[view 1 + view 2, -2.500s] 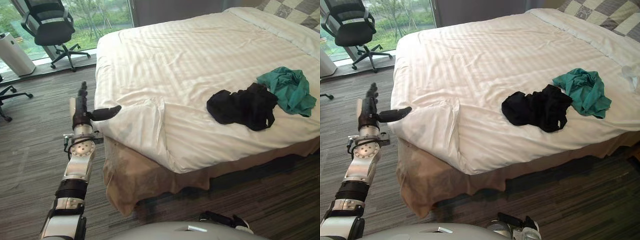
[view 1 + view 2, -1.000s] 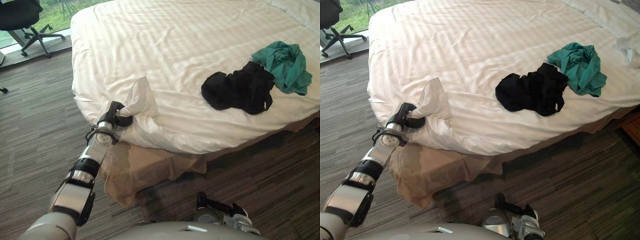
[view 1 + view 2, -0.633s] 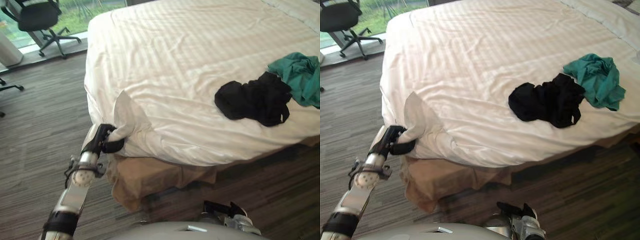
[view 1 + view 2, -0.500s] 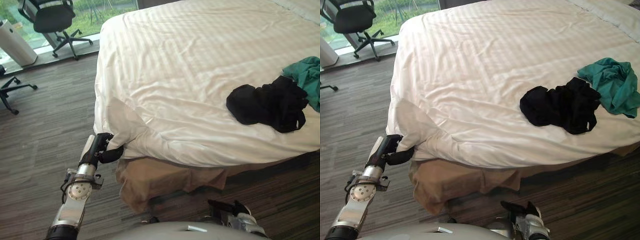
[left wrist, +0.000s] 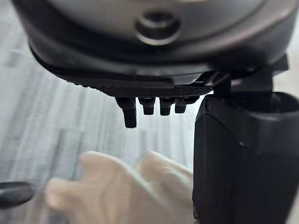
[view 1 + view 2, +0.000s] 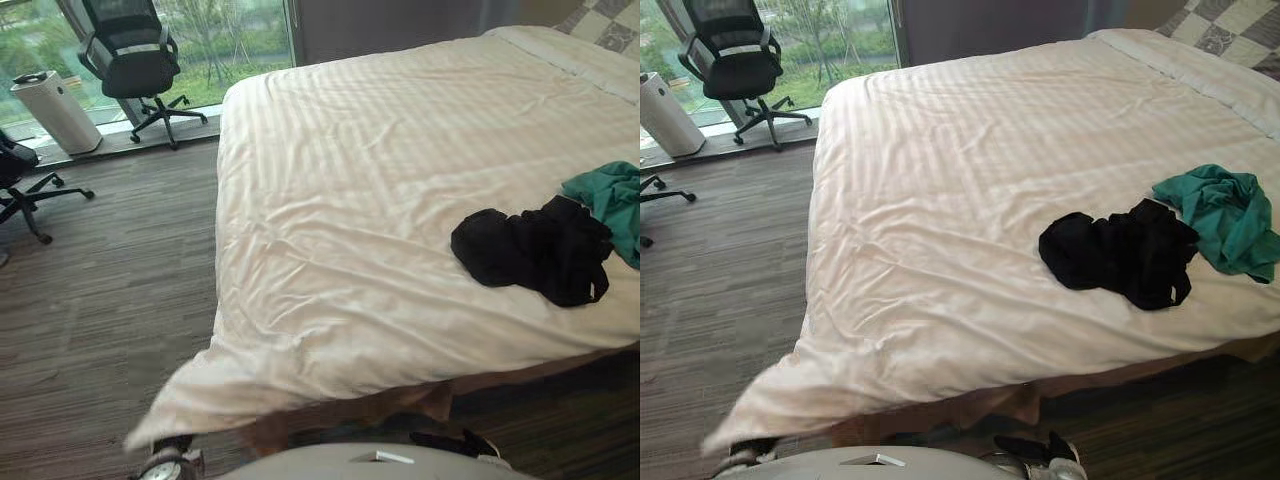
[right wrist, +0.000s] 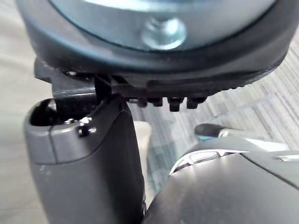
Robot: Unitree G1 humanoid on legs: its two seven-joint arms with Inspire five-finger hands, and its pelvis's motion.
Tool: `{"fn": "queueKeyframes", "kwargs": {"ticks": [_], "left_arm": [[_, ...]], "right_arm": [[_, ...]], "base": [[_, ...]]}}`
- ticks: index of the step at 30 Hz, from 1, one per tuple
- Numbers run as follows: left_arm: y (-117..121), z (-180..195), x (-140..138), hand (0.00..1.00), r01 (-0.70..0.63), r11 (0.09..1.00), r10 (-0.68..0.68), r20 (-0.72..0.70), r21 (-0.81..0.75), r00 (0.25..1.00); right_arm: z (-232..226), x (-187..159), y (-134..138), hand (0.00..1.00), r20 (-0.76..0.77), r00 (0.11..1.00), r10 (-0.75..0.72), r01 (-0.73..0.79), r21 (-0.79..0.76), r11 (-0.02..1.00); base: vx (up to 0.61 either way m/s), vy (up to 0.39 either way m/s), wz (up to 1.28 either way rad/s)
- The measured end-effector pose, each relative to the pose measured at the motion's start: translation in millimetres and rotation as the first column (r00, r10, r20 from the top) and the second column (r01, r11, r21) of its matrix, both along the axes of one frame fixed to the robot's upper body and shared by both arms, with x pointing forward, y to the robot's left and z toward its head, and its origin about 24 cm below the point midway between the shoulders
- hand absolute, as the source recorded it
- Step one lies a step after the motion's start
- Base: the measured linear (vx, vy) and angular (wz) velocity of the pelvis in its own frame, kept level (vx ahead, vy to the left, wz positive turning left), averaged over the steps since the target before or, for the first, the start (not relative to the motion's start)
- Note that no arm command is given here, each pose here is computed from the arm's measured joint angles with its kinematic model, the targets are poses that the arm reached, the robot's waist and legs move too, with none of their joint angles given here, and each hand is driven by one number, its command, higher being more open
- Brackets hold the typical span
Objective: Tidy up the quilt and then pick up the clothes from the bed and put them into the laundry hamper
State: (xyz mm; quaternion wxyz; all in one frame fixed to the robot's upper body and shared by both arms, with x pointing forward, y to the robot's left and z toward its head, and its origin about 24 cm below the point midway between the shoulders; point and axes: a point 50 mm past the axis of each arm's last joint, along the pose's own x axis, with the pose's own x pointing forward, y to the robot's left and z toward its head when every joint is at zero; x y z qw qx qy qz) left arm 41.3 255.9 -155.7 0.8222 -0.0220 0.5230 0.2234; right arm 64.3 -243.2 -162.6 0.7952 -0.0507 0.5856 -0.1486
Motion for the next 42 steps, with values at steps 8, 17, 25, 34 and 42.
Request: {"fn": "queueKeyframes", "kwargs": {"ticks": [8,17,25,34,42], "left_arm": [[-18.3,-11.3,-56.9,1.00,-0.123,0.990,0.108,-0.213,-0.061,0.971],[-21.4,-12.3,-45.6,1.00,-0.062,0.998,0.055,-0.219,-0.023,0.974],[-22.2,-11.3,-29.6,1.00,-0.003,1.000,0.007,-0.197,0.018,0.980],[-35.3,-10.1,18.3,1.00,0.207,0.978,-0.201,-0.134,0.029,0.970],[-33.4,-10.4,15.5,1.00,0.263,0.964,-0.253,-0.170,0.043,0.953]], "right_arm": [[-0.9,-4.3,1.1,1.00,-0.005,1.000,-0.003,0.003,0.006,1.000],[-3.2,-12.0,4.8,1.00,0.004,0.990,-0.143,0.143,0.027,0.989],[-5.2,-30.3,4.6,1.00,0.012,0.905,-0.426,0.425,0.048,0.904],[0.1,-36.3,-17.4,1.00,0.085,0.658,-0.748,0.748,0.041,0.662],[14.5,-27.2,-56.4,1.00,0.200,0.434,-0.878,0.889,0.065,0.454]], "base": [[-0.09,-0.081,-0.02],[-0.13,-0.068,-0.01],[-0.03,-0.020,-0.01],[0.04,-0.011,-0.21],[0.00,-0.016,-0.09]]}}
